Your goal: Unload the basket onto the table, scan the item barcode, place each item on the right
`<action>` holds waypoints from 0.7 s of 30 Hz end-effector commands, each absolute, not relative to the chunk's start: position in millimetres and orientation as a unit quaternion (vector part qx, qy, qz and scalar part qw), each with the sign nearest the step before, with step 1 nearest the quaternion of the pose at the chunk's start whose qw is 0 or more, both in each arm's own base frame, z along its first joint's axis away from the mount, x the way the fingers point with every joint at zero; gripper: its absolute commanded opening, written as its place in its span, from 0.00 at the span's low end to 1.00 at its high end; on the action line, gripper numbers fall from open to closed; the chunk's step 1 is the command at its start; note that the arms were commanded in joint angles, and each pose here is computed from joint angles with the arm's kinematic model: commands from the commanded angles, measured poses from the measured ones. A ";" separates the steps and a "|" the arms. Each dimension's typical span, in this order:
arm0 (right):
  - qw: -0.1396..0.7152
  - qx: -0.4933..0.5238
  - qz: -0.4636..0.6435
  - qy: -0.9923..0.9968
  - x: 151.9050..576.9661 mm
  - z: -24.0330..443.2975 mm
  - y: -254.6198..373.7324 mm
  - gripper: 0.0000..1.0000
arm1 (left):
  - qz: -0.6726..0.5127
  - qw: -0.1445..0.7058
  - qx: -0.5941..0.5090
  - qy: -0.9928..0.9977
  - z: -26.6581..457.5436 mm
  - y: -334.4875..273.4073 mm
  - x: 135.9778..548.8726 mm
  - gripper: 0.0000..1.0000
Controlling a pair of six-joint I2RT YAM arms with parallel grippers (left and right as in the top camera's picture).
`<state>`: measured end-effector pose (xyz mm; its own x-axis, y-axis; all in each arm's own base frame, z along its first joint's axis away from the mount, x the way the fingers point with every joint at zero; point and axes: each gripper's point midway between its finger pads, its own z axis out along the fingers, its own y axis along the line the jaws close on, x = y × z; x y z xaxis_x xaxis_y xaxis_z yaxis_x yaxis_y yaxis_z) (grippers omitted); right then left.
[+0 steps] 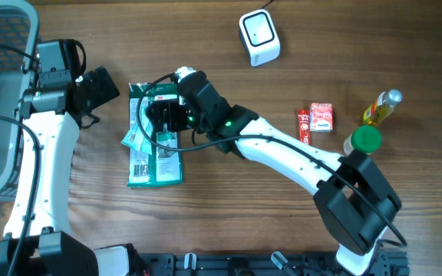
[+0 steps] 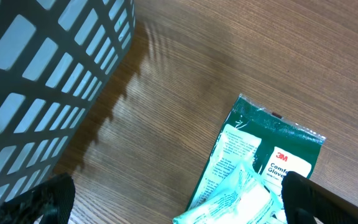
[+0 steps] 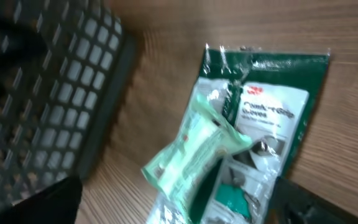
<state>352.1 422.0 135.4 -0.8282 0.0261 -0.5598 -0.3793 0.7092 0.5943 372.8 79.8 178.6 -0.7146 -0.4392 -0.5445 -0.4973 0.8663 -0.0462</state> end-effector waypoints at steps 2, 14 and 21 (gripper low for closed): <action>0.229 -0.037 0.370 0.900 357.2 84.8 429.9 0.97 | 0.051 0.285 -0.262 0.920 181.8 82.4 373.8 1.00; 0.196 -0.048 0.397 0.895 351.1 57.2 445.2 0.54 | 0.051 0.285 -0.262 0.921 181.8 82.4 373.8 1.00; 0.202 -0.058 0.391 0.896 338.4 56.6 456.5 0.53 | 0.051 0.285 -0.262 0.921 181.8 82.4 373.8 1.00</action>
<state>347.1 447.2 62.8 -0.9116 0.0651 -0.4059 -0.2563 0.6819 0.6851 372.9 79.7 178.6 -0.7144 -0.4392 -0.5447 -0.4971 0.8664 -0.0466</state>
